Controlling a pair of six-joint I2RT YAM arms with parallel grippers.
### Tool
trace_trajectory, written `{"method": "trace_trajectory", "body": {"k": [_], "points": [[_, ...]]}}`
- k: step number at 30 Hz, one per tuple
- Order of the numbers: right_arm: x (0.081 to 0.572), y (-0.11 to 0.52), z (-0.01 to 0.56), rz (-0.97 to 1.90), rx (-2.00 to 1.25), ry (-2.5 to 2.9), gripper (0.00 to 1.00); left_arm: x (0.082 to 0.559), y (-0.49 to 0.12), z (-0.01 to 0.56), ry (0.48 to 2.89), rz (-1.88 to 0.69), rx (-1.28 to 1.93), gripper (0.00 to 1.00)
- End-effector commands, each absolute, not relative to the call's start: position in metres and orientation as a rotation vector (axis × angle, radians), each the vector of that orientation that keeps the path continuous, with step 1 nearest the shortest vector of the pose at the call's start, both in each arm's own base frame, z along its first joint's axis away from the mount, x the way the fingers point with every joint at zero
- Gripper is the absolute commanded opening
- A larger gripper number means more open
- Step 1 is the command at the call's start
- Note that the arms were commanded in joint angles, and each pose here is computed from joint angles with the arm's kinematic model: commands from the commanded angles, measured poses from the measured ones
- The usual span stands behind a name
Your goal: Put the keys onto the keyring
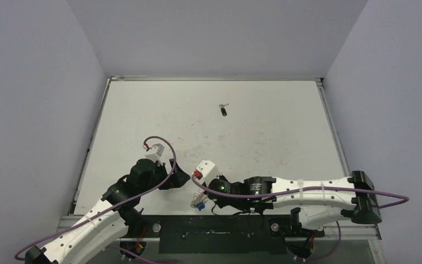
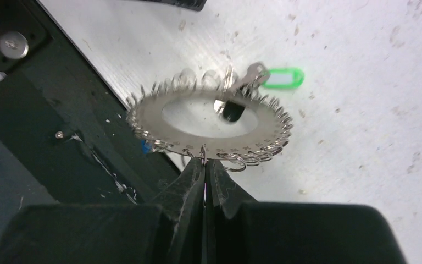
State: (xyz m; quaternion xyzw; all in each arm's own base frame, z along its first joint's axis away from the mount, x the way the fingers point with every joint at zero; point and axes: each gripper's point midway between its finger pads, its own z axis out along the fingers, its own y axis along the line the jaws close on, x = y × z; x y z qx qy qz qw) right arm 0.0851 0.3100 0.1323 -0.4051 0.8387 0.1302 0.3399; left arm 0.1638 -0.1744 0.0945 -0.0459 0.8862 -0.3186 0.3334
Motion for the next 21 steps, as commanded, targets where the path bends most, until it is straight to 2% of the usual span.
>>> {"method": "trace_trajectory", "body": {"k": [1, 10, 18, 21], "points": [[0.097, 0.311, 0.184, 0.524, -1.176, 1.986, 0.00, 0.179, -0.182, 0.144, 2.115, -0.878, 0.013, 0.93], [0.123, 0.292, 0.264, 0.598, -1.168, 1.564, 0.00, 0.167, -0.215, 0.218, 1.602, -1.063, 0.437, 0.87], [0.122, 0.306, 0.260, 0.833, -1.321, 1.516, 0.00, 0.145, -0.225, 0.250, 1.252, -1.045, 0.719, 0.90], [0.122, 0.311, 0.261, 0.895, -1.360, 1.478, 0.00, 0.137, -0.227, 0.255, 1.166, -1.033, 0.788, 0.85]]}}
